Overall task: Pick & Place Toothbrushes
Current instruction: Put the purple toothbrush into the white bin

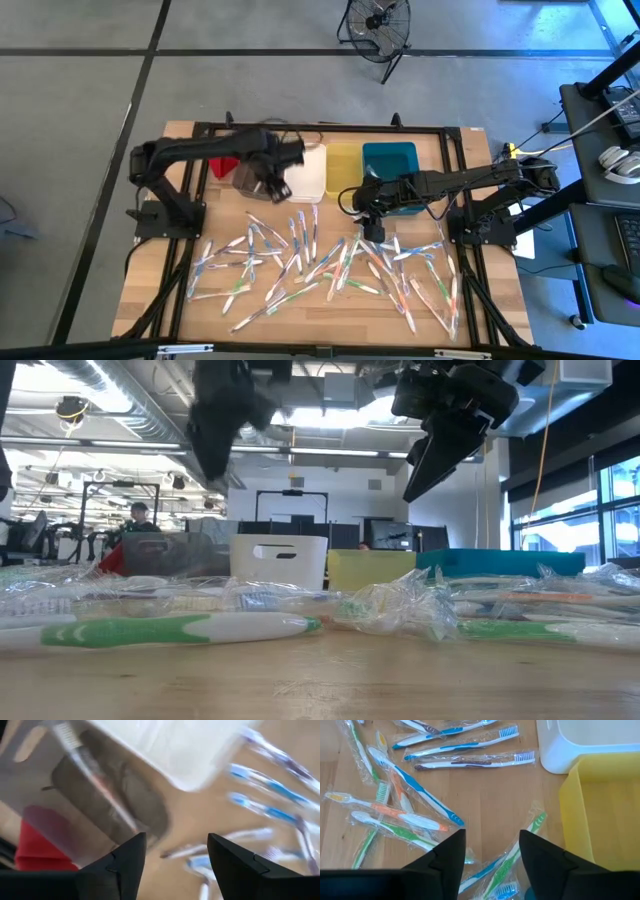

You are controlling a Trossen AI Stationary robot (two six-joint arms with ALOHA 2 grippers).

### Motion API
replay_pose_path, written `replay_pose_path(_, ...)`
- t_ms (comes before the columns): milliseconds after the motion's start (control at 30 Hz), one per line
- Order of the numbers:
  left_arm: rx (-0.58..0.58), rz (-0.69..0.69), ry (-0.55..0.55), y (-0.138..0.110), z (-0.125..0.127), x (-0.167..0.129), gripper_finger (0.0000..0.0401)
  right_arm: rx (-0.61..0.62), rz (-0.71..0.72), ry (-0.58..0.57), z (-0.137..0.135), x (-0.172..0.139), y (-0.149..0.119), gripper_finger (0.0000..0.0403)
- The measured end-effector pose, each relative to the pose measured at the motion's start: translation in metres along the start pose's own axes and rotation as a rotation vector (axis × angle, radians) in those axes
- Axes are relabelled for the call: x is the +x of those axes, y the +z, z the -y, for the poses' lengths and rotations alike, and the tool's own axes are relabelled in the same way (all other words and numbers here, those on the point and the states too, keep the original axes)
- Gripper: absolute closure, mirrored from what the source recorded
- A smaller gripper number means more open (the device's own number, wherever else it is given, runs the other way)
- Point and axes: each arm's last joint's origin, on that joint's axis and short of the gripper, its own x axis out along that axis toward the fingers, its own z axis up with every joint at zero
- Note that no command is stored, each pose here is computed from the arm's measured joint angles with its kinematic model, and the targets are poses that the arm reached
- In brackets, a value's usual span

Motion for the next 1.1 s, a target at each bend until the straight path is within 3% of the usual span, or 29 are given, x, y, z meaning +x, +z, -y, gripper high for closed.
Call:
replay_pose_path(200,0.171,0.063,0.021,-0.035,0.057,-0.012,0.0198,-0.008,0.000,0.005,-0.001,0.000,0.000,0.0233)
replay_pose_path(533,0.251,0.123,-0.044,-0.090,0.119,0.000,0.0201,-0.049,0.007,0.025,-0.011,0.000,0.000,0.0254)
replay_pose_path(833,0.318,0.125,-0.061,-0.110,0.131,0.041,0.0201,-0.080,0.014,0.046,-0.022,0.000,-0.001,0.0259)
replay_pose_path(1100,0.345,0.135,-0.129,-0.105,0.125,0.075,0.0201,-0.094,0.011,0.075,-0.036,-0.001,-0.003,0.0222)
